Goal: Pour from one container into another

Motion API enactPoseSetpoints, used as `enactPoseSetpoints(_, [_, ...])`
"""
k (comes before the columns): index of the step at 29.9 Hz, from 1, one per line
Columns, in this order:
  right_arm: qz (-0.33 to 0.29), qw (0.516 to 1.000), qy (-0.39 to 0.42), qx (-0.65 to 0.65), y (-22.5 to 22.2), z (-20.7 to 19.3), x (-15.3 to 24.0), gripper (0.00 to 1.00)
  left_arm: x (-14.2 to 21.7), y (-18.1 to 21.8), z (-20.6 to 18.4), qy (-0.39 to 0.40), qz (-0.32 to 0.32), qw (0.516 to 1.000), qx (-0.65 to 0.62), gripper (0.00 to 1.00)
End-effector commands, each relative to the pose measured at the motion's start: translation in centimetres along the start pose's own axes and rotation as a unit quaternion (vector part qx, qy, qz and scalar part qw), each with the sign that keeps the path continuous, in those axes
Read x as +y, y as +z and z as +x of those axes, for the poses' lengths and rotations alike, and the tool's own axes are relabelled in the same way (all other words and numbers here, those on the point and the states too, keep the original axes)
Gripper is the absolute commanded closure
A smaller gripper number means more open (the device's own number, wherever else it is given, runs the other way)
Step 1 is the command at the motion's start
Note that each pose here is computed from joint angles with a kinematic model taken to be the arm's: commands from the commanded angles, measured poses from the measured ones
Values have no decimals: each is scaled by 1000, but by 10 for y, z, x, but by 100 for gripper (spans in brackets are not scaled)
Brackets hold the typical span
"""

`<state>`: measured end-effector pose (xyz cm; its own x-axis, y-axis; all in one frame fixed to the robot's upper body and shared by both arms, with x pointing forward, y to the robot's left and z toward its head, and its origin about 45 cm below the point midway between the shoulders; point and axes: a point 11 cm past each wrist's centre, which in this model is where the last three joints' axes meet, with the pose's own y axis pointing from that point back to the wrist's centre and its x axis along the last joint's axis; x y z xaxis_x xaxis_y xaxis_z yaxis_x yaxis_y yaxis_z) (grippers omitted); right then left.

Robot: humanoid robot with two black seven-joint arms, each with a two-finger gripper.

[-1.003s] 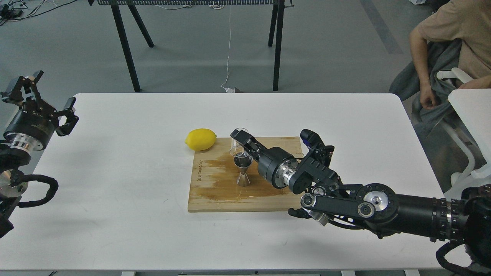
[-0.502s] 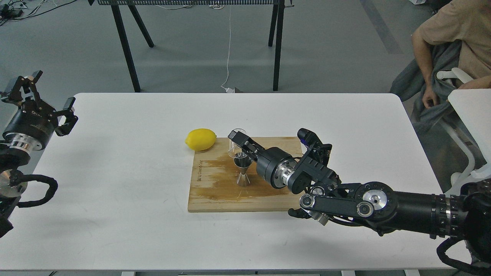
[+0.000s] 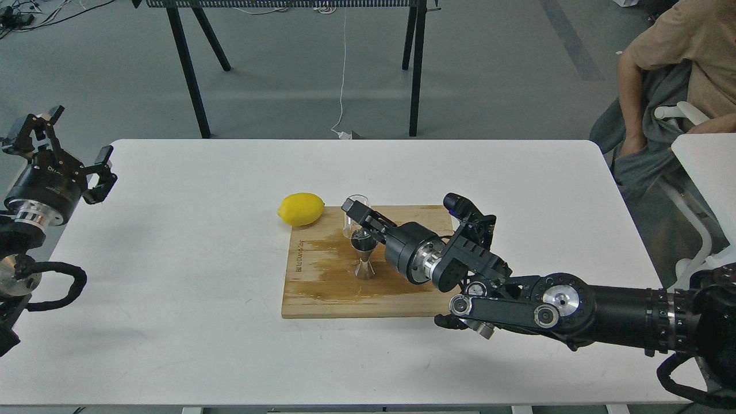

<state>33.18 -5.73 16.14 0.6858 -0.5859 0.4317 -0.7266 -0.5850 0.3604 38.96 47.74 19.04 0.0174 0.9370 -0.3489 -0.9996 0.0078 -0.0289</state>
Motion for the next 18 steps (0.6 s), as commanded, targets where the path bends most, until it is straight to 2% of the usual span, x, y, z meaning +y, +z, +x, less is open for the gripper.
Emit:
enactPoseSetpoints(1, [2,1000,1,2,-2,1,0,56,0,0,0,0,0,1000,0,2])
enactPoseSetpoints(11, [9,999,21,-35,-13,13,-4,56,0,-1,-1,-1,0,1000,0,2])
enactPoseSetpoints(18, [16,976,76,-206,-27,46,-3,56,0,-1,0,0,1,1000,0,2])
